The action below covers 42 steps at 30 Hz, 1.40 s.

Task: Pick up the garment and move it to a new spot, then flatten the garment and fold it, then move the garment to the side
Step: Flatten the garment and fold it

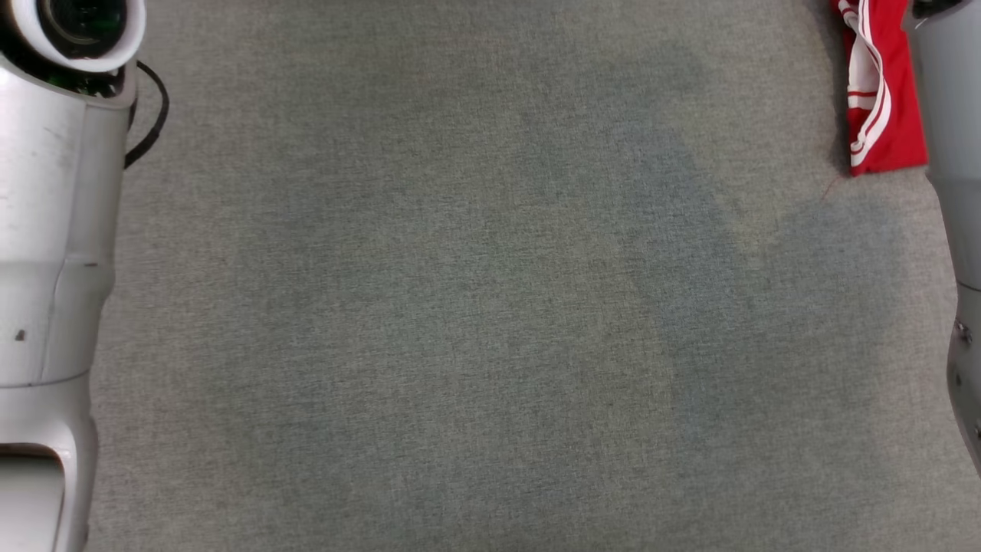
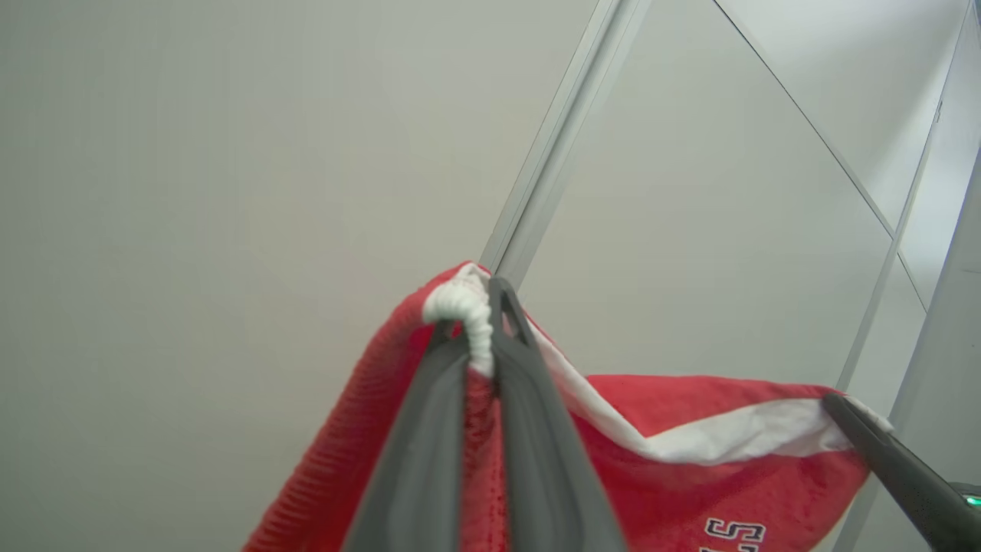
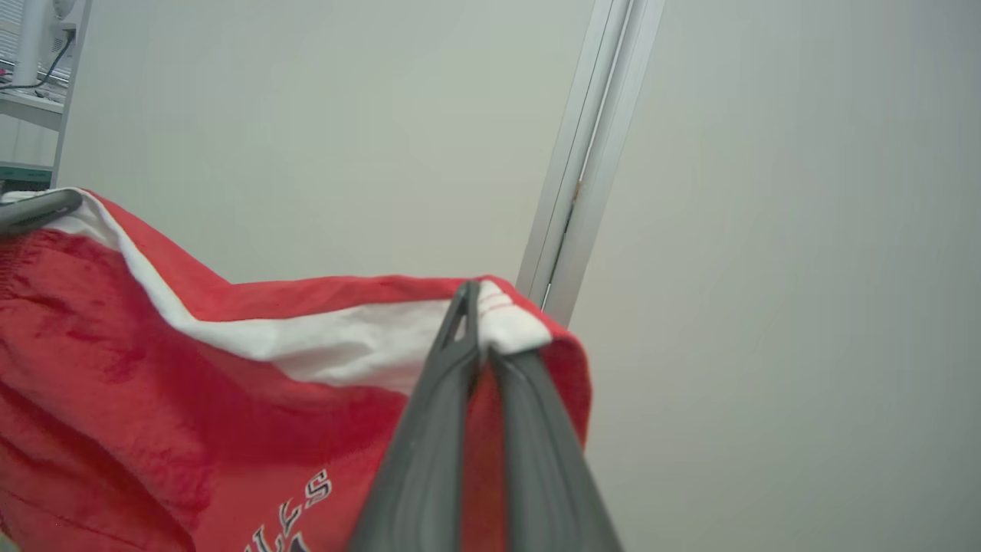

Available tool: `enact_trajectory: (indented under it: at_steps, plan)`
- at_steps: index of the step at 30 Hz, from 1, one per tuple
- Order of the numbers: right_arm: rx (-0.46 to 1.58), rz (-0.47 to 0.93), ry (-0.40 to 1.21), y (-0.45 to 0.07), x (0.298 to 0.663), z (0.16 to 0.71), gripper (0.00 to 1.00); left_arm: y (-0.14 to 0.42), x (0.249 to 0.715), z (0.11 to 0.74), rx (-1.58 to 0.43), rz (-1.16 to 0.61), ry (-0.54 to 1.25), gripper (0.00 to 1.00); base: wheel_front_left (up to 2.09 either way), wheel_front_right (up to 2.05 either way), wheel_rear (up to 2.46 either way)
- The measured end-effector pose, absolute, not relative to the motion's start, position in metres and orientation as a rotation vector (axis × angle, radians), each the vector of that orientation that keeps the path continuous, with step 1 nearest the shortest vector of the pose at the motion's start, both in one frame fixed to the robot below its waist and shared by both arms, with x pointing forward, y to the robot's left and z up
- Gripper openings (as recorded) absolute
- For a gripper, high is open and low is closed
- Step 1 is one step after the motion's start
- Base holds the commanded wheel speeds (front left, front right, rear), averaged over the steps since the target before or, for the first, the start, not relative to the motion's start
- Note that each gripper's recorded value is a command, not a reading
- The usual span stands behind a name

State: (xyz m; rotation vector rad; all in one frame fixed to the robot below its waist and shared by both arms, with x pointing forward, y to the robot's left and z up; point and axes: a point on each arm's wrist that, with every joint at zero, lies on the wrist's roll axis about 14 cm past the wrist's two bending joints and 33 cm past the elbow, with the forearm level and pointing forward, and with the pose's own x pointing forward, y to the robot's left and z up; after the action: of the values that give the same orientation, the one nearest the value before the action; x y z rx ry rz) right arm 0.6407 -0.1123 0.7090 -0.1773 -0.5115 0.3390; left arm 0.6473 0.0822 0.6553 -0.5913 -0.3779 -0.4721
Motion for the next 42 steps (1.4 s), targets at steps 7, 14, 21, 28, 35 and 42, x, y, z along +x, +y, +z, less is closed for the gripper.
enact_trajectory:
  at_steps: [7,14,21,28,35,42]
  plan:
    - [-0.214,0.386,-0.270,-0.116,0.638,0.598,0.00,0.057,0.628,0.567,-0.557,-0.489,-0.199,0.00,0.00,0.00,0.00]
    - [-0.118,0.420,0.011,-0.124,0.581,0.501,0.00,0.047,0.555,0.478,-0.568,-0.491,0.050,0.00,0.00,0.00,0.00]
    - [-0.054,0.477,0.185,-0.124,0.506,0.475,0.00,0.051,0.463,0.427,-0.535,-0.500,0.270,0.00,0.00,0.00,0.00]
    - [-0.001,0.474,0.355,-0.139,0.434,0.461,0.00,0.064,0.391,0.416,-0.497,-0.556,0.429,0.00,0.00,0.00,0.00]
    - [0.135,0.438,0.557,-0.142,0.360,0.443,0.00,0.085,0.318,0.391,-0.445,-0.581,0.662,0.00,0.00,0.00,0.00]
    - [0.172,0.381,0.769,-0.148,0.296,0.431,0.00,0.090,0.261,0.380,-0.470,-0.577,0.850,0.00,0.00,0.00,0.00]
